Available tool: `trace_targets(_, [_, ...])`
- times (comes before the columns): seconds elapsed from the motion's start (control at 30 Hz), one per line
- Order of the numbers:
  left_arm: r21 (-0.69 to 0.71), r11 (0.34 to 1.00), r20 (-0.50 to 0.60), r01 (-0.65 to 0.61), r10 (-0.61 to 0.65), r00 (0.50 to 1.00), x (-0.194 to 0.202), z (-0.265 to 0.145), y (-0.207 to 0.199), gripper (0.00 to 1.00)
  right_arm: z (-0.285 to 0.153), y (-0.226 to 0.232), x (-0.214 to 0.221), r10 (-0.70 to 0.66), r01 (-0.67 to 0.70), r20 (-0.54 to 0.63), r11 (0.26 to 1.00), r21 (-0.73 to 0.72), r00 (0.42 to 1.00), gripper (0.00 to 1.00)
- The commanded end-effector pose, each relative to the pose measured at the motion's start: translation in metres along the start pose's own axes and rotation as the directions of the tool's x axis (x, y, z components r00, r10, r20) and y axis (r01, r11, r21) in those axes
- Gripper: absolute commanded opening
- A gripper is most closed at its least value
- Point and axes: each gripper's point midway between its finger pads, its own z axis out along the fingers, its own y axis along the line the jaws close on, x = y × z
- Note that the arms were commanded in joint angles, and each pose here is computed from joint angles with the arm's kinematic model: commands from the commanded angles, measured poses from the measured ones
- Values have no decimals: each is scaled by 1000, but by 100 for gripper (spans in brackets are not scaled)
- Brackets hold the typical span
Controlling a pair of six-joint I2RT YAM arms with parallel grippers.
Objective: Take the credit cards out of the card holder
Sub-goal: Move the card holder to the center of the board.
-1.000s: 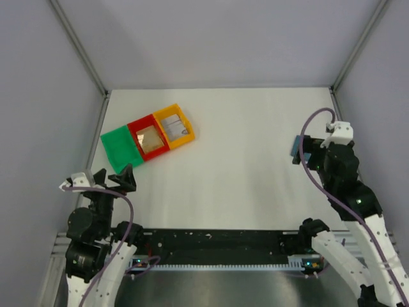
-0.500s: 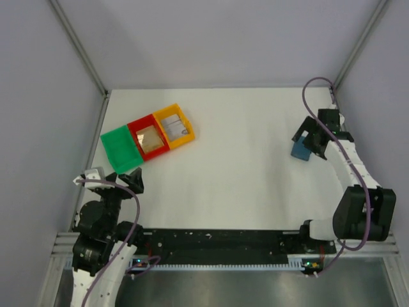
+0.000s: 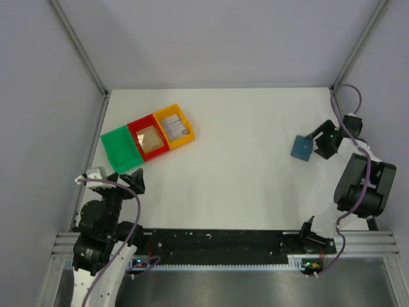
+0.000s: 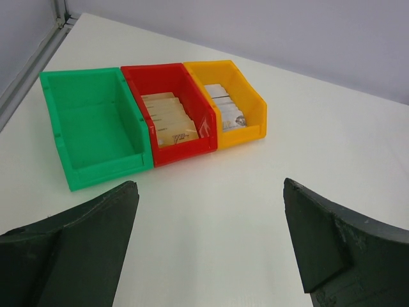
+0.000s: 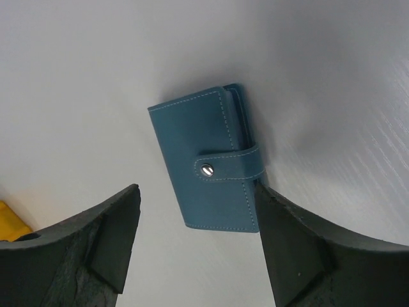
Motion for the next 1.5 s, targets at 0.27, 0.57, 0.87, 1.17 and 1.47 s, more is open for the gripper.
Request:
trace_targets(0.27, [44, 999, 83, 25, -29, 996, -14, -9, -6, 99, 29, -20, 26, 12, -15, -53, 998, -55, 998, 53])
trace_targets(0.57, [48, 999, 85, 24, -28, 996, -15, -10, -6, 99, 33, -31, 44, 12, -16, -69, 998, -62, 998, 19])
trace_targets(0.87, [53, 998, 85, 20, -25, 996, -15, -10, -7, 99, 32, -27, 51, -47, 38, -70, 992, -124, 996, 0])
trace_targets(1.17, [60, 998, 86, 22, -27, 996, -15, -9, -8, 99, 14, 8, 88, -122, 83, -125, 956, -283, 985, 0])
trace_targets(1.47, [187, 973, -71, 133, -122, 990, 6, 9, -43, 99, -23, 62, 156, -226, 117, -213, 897, -426, 951, 0])
